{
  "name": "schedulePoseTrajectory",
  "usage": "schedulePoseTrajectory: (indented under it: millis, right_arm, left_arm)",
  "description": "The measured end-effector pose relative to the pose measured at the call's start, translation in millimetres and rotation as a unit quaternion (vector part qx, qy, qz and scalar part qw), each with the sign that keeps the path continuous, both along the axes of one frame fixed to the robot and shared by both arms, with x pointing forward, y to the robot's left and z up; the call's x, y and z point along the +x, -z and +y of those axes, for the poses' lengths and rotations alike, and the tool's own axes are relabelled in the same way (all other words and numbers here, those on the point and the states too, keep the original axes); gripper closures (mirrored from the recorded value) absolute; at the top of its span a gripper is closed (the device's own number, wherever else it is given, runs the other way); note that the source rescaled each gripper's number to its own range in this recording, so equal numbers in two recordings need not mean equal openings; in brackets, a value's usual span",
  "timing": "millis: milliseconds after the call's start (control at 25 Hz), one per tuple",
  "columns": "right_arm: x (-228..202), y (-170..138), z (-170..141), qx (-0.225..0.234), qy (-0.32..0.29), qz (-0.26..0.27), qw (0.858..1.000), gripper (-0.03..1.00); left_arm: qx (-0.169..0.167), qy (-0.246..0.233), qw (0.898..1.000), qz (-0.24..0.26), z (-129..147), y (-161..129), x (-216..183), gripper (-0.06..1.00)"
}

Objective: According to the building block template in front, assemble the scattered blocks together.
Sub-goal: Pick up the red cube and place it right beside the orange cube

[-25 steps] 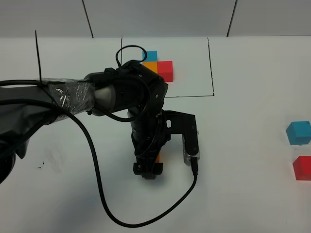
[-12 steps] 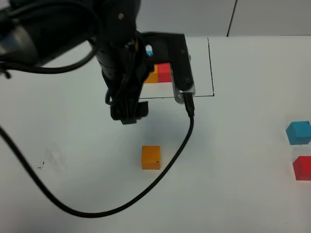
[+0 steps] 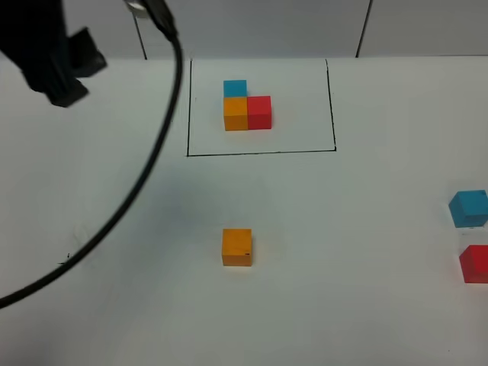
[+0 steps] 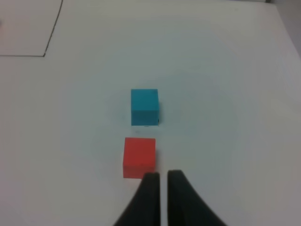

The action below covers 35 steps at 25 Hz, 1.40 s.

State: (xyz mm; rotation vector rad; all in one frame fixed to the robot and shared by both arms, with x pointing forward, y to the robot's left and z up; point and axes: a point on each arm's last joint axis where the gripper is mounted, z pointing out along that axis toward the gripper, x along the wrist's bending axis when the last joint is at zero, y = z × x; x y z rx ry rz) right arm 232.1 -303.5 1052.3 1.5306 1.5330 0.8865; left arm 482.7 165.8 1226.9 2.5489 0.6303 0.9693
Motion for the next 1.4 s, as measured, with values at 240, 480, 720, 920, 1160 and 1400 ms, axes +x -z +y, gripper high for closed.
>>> schedulePoseTrajectory:
  millis: [240,480,720,920,1160,1400]
  right_arm:
    - [0.0,0.0,0.0,0.000,0.000,0.000,1.000,0.97]
    - [0.0,0.0,0.0,0.000,0.000,0.000,1.000,0.97]
    - [0.0,0.0,0.0,0.000,0.000,0.000,1.000,0.97]
    - [0.0,0.0,0.0,0.000,0.000,0.000,1.000,0.97]
    - [0.0,0.0,0.0,0.000,0.000,0.000,1.000,0.97]
    - [0.0,0.0,0.0,0.000,0.000,0.000,1.000,0.97]
  left_arm:
    - [-0.040,-0.062,0.993,-0.087,60.3,-46.8,-45.3,0.26]
    - [-0.088,-0.117,0.970,-0.194,113.5,-82.8,-124.1,0.26]
    - [-0.172,-0.155,0.944,-0.234,154.7,-58.6,-207.5,0.26]
    - [-0.181,-0.164,0.944,-0.221,171.3,1.1,-242.3,0.26]
    - [-0.218,-0.163,0.948,-0.165,167.0,65.3,-256.7,0.26]
    - [-0.255,-0.207,0.936,-0.128,153.1,105.7,-265.7,0.26]
